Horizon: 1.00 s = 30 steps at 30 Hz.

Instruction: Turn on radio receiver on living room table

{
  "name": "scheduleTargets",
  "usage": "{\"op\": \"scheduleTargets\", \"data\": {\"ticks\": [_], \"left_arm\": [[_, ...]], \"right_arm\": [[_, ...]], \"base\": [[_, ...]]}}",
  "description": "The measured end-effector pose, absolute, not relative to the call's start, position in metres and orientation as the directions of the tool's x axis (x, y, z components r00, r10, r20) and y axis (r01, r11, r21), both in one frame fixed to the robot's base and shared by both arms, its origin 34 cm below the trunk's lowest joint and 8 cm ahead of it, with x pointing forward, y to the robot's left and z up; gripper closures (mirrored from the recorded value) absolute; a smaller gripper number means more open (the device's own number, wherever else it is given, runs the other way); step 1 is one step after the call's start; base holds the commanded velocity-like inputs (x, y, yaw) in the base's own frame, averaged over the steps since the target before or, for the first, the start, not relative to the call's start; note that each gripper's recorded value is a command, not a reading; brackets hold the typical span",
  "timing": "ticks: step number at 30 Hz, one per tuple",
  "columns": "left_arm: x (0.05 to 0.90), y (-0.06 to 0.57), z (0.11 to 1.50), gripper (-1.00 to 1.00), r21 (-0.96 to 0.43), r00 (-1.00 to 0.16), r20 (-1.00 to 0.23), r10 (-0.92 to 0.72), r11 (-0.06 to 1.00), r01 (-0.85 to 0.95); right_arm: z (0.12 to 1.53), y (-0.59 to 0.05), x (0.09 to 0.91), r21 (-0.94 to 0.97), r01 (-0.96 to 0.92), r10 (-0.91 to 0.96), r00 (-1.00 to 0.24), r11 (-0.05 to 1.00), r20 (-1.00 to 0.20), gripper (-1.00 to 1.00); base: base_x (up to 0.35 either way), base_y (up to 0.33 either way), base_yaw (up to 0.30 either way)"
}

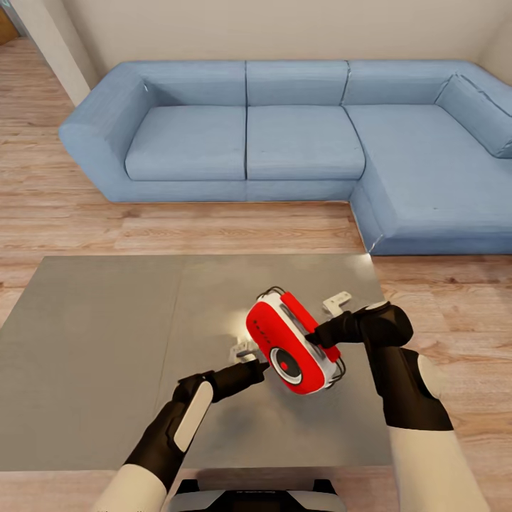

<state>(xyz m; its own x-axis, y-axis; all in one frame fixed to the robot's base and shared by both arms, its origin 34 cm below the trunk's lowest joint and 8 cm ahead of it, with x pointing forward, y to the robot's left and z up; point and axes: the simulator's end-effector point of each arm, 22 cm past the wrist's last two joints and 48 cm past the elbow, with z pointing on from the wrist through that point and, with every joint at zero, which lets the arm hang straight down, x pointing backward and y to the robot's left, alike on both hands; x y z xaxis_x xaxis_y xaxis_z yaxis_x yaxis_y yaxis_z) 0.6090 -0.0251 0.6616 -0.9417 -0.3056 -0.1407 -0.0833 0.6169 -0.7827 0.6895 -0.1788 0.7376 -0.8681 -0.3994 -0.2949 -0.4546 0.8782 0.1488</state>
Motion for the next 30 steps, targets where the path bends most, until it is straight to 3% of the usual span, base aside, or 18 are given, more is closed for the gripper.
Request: {"op": "scheduleTargets", "data": {"ticks": [25, 30], "left_arm": [[0.592, -0.072, 0.673, 1.0, -0.836, -0.944, -0.112, -0.31, 0.543, -0.079], [0.597, -0.073, 0.68, 1.0, -0.841, -0.942, -0.129, -0.311, 0.538, -0.063]], "right_arm": [[0.737, -0.173, 0.688, 0.156, -0.453, -0.398, -0.87, 0.878, -0.291, 1.0], [0.733, -0.191, 0.694, 0.079, -0.44, -0.403, -0.871, 0.895, -0.283, 1.0]], "base": [[0.0, 0.0, 0.0], [0.0, 0.0, 0.0]]}}
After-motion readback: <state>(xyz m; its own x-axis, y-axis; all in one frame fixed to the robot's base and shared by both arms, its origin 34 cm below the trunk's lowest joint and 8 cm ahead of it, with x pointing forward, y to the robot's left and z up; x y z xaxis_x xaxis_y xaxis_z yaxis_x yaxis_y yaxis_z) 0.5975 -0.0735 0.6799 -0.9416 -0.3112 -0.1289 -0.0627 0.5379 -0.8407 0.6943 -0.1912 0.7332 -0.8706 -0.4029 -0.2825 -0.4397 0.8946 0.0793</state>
